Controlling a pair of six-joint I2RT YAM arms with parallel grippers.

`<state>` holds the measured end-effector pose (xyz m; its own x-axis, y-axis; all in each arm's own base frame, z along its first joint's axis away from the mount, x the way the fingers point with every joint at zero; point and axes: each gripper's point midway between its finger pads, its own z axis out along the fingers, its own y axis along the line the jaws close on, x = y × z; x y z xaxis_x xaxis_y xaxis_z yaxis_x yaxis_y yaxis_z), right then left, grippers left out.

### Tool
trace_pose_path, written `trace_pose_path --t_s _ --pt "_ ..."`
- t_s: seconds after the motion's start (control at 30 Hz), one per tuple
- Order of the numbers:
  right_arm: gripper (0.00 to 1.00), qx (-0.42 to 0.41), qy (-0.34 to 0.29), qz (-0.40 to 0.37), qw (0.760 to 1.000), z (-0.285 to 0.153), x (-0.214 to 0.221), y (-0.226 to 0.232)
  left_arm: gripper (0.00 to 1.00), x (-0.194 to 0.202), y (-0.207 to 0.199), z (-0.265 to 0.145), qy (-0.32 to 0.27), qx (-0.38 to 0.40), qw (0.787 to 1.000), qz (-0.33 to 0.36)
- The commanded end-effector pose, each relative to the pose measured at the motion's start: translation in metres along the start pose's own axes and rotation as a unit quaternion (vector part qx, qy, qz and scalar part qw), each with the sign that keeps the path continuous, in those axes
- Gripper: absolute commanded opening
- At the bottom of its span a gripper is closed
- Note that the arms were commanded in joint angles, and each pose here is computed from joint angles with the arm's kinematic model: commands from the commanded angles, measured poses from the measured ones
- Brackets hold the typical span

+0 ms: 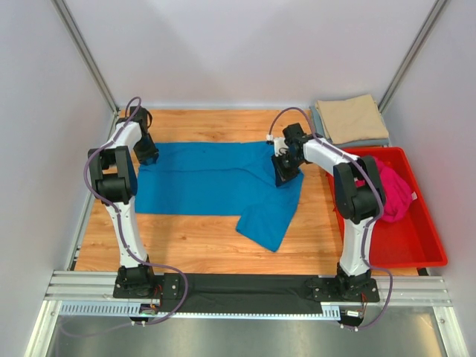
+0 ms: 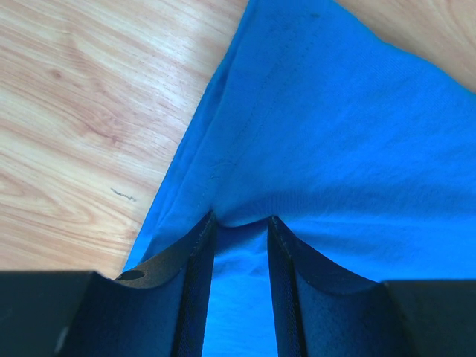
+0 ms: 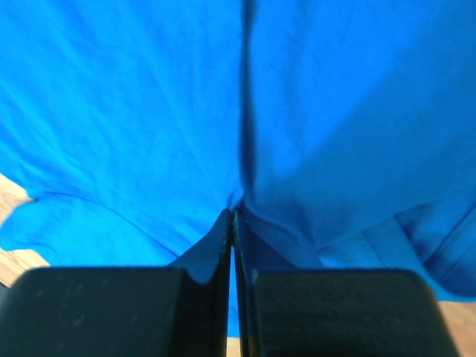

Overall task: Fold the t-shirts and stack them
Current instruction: Fold the tshirt

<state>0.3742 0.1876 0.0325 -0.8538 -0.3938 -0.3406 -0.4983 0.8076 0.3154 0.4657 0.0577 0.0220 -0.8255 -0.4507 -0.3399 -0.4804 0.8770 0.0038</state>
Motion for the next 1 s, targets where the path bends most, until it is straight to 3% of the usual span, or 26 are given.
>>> trace_pose_path --t_s 0.0,0.07,0.17,0.23,0.47,0.73,0.97 --pt "0.06 0.056 -0.057 0.003 0.997 -0.025 -0.019 -0.012 0.41 0.011 0.011 0.005 0.027 -0.029 0.999 -0.002" --pt "0.23 0.049 -0.079 0.001 0.996 -0.035 -0.031 -0.006 0.41 0.012 0.009 0.002 0.028 -0.021 0.999 -0.004" --pt "0.35 0.011 -0.122 -0.007 0.992 -0.048 -0.059 0.012 0.41 0.012 0.008 0.000 0.025 -0.016 1.000 -0.003" --pt "0.37 -0.018 -0.145 -0.018 0.989 -0.054 -0.080 0.022 0.41 0.012 0.007 0.000 0.026 -0.013 1.000 -0.002" --pt "0.41 -0.057 -0.122 -0.020 0.991 -0.019 -0.106 0.017 0.41 0.009 -0.002 -0.002 0.027 0.010 1.000 -0.003" --pt "0.45 -0.092 -0.100 -0.010 0.991 0.018 -0.107 0.013 0.41 0.011 -0.004 -0.001 0.031 0.014 0.999 -0.004" --pt "0.42 -0.102 -0.101 -0.007 0.990 0.027 -0.097 0.016 0.42 0.011 -0.002 0.000 0.031 0.008 0.999 0.002"
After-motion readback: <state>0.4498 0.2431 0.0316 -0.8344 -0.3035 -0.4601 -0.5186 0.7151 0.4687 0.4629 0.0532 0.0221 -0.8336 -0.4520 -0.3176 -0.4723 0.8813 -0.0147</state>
